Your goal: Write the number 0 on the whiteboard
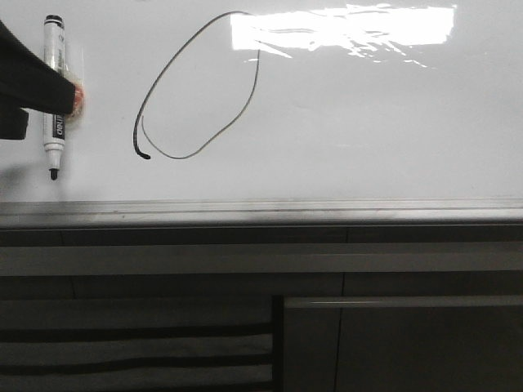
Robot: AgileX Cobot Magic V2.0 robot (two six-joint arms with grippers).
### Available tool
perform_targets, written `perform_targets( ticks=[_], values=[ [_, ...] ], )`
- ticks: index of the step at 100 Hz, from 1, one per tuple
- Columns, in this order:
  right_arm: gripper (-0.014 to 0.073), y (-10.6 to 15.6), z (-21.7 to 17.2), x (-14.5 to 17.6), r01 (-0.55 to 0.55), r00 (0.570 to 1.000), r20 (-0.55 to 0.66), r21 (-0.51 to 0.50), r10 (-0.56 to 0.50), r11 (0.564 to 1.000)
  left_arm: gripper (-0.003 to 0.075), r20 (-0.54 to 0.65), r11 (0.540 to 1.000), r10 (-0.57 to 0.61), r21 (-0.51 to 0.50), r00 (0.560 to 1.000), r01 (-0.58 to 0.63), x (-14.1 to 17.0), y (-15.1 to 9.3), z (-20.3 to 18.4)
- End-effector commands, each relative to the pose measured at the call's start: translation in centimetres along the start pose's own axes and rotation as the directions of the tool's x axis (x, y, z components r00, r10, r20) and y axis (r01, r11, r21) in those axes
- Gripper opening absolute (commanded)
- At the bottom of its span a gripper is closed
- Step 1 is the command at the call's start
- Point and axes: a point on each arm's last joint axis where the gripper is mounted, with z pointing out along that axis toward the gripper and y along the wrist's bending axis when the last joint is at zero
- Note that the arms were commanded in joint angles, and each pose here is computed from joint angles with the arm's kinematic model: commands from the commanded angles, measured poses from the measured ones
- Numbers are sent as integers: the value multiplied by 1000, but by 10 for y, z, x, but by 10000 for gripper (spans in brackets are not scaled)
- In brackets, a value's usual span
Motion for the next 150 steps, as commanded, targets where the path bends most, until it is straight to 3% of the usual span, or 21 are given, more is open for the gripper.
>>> perform_targets(
  ticks=[1,8,18,22,45,53,79,106,150],
  values=[
    [507,1,-14,-7,-40,997,74,33,37,999,384,47,997,-61,58,997,58,-2,-12,-12],
    [302,6,-18,2,-45,997,65,29,43,999,296,64,996,-51,74,997,46,1,-17,-20],
    [-80,11,-25,16,-36,998,55,37,34,999,70,114,996,-3,92,993,-8,2,-25,-34],
    [-66,13,-29,19,-34,998,62,46,31,998,-16,137,995,34,92,990,-47,2,-28,-39],
    [-64,23,-64,44,-10,983,180,175,-22,985,-20,284,981,156,64,946,-181,5,-45,-72],
    [-64,28,-76,55,-15,972,232,219,-37,976,-20,329,974,214,4,920,-227,11,-44,-82],
    [-65,46,-106,97,-24,934,346,296,-84,955,-20,414,961,268,-176,870,-212,40,-31,-100],
    [-69,60,-108,124,0,941,328,246,-83,969,-20,403,965,260,-115,878,-234,65,-32,-98],
    [-69,61,-106,126,0,944,320,243,-80,970,-20,400,966,259,-113,879,-234,66,-31,-98]
  ],
)
